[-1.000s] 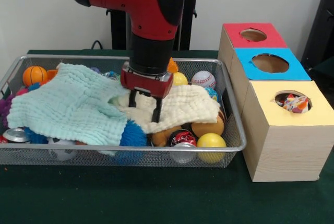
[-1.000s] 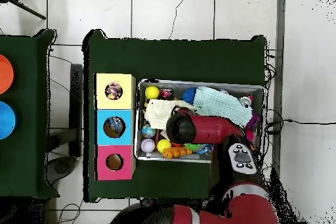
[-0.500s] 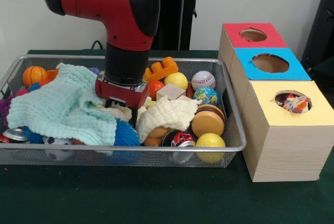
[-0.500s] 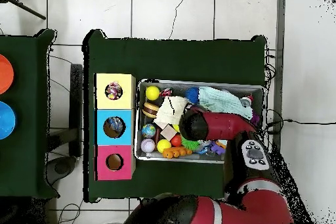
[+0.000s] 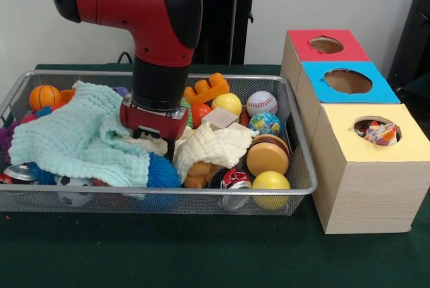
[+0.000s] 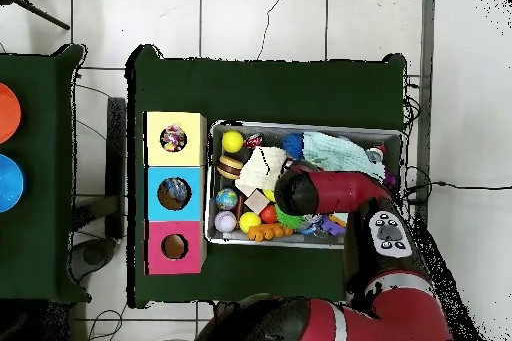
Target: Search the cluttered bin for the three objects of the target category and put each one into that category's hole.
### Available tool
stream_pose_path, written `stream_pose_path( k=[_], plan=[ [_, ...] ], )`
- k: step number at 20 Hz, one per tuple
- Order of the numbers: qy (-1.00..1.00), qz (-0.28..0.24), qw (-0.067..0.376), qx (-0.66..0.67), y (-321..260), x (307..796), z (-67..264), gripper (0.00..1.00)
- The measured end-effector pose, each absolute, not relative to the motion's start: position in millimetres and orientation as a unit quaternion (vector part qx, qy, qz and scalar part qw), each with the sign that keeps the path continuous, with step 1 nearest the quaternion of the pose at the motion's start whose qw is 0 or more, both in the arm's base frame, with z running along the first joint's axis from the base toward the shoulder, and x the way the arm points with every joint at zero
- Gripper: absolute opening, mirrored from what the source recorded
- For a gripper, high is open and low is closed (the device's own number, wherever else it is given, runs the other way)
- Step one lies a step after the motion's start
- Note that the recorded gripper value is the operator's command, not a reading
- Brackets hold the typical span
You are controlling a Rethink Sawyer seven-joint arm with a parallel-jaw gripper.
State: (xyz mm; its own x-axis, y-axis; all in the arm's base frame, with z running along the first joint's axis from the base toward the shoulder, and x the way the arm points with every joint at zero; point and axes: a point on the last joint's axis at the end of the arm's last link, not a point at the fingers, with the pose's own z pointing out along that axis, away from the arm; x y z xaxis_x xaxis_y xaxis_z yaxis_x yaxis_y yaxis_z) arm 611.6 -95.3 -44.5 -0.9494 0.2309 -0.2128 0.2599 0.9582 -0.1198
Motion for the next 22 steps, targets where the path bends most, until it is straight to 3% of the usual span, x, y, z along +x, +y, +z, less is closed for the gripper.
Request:
stream_pose_path(
  k=[5,11,16,22],
  plan=[
    [0.987,-0.074,0.086,0.114,-94,613,-44,1.0],
    [0.987,-0.033,0.054,0.15,-95,616,-35,1.0],
    [0.985,-0.006,0.04,0.17,-83,612,0,1.0],
    [0.986,-0.01,0.05,0.156,-63,613,43,1.0]
  ],
)
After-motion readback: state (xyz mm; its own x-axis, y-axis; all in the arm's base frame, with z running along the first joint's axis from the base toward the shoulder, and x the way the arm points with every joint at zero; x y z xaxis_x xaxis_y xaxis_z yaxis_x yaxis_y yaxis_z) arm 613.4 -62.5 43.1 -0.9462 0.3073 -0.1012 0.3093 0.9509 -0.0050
